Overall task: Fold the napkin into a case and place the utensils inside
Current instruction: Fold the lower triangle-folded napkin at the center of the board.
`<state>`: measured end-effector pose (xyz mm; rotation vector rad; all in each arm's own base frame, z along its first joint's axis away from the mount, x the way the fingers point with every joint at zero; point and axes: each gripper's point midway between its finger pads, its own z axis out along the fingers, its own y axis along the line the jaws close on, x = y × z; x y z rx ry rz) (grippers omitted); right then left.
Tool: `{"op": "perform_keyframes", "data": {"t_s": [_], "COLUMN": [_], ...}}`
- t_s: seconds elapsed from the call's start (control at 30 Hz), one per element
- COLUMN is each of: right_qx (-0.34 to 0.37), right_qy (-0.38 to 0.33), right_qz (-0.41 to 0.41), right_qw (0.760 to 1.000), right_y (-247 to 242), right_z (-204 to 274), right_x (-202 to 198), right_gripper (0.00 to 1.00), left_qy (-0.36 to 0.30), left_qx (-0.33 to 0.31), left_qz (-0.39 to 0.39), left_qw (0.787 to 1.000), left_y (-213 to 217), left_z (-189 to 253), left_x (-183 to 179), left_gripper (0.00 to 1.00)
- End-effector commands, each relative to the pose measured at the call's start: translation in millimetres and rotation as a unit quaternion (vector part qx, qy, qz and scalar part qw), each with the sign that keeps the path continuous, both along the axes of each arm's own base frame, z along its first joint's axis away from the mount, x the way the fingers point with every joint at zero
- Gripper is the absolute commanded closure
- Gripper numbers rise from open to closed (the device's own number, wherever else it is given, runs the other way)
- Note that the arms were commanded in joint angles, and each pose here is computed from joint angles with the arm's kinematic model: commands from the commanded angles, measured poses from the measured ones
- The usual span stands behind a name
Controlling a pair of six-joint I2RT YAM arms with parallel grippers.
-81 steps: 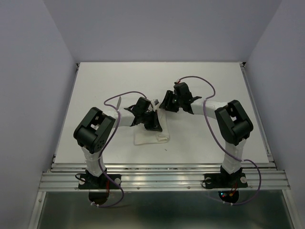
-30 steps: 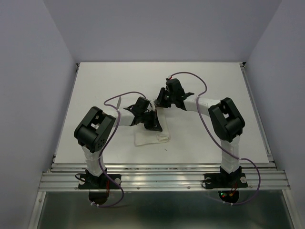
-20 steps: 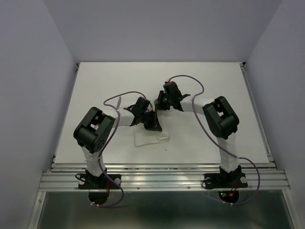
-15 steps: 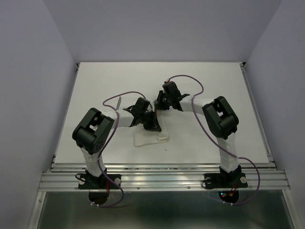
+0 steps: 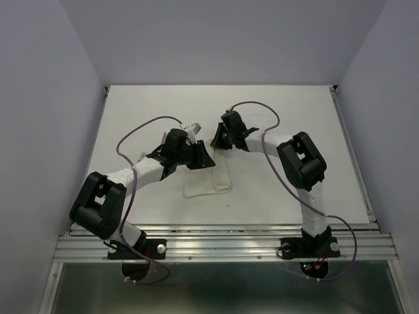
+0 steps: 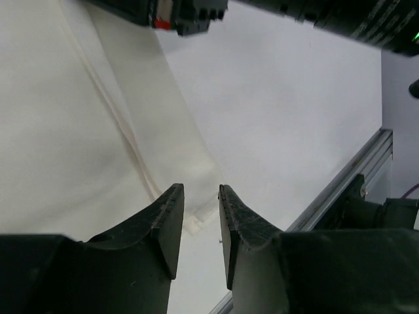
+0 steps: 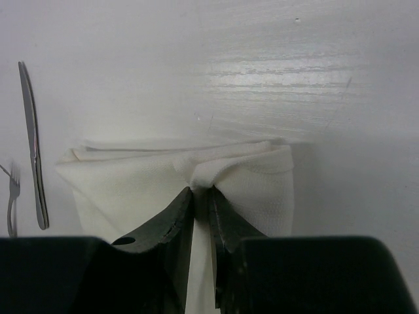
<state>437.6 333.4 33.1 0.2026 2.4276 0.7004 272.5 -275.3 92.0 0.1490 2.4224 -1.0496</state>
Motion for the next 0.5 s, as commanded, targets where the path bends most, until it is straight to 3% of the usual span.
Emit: {"op": "perform_keyframes", "data": {"t_s": [0.0,0.03,0.07,0.17,0.27,0.33,0.37,0.4,0.47], "right_qx": [-0.053,-0.053,-0.053,-0.049,-0.045,-0.043,-0.043,-0.043,-0.040], "right_qy": [0.020,0.020,0.021,0.021,0.017,0.016,0.014,0.015,0.014], "right_qz": [-0.018,-0.018,-0.018,-0.016,-0.015,-0.013,-0.012,-0.012,-0.011], "right_qw": [0.998,0.998,0.998,0.998,0.999,0.999,0.999,0.999,0.999], "right_y": [-18.3,-18.1,-17.8,-14.9,-12.2,-11.2,-11.2,-11.4,-10.3], "right_z": [-21.0,-20.3,-20.6,-16.8,-12.2,-10.4,-6.9,-7.1,-5.3], "right_x": [-4.0,-3.7,-3.2,-1.3,1.7,1.9,1.9,1.6,1.8], "right_gripper": [0.79,0.78,0.78,0.78,0.77,0.77,0.76,0.76,0.77], "left_qy": [-0.040,-0.047,-0.049,-0.047,-0.042,-0.042,-0.040,-0.040,-0.036], "left_qx": [-0.006,-0.006,-0.001,0.008,0.016,0.017,0.015,0.014,0.014], "left_qz": [0.038,0.043,0.042,0.057,0.074,0.093,0.106,0.105,0.102], "left_qw": [0.998,0.998,0.998,0.997,0.996,0.995,0.994,0.994,0.994], "left_y": [15.5,14.9,14.2,10.5,8.8,8.7,4.9,4.7,0.7], "left_z": [16.8,22.2,21.0,14.0,5.6,1.5,-2.5,-2.5,-6.1], "left_x": [31.2,40.5,44.1,61.5,74.8,84.7,97.5,97.4,100.7], "left_gripper": [0.57,0.56,0.48,0.37,0.37,0.41,0.64,0.64,0.76]}}
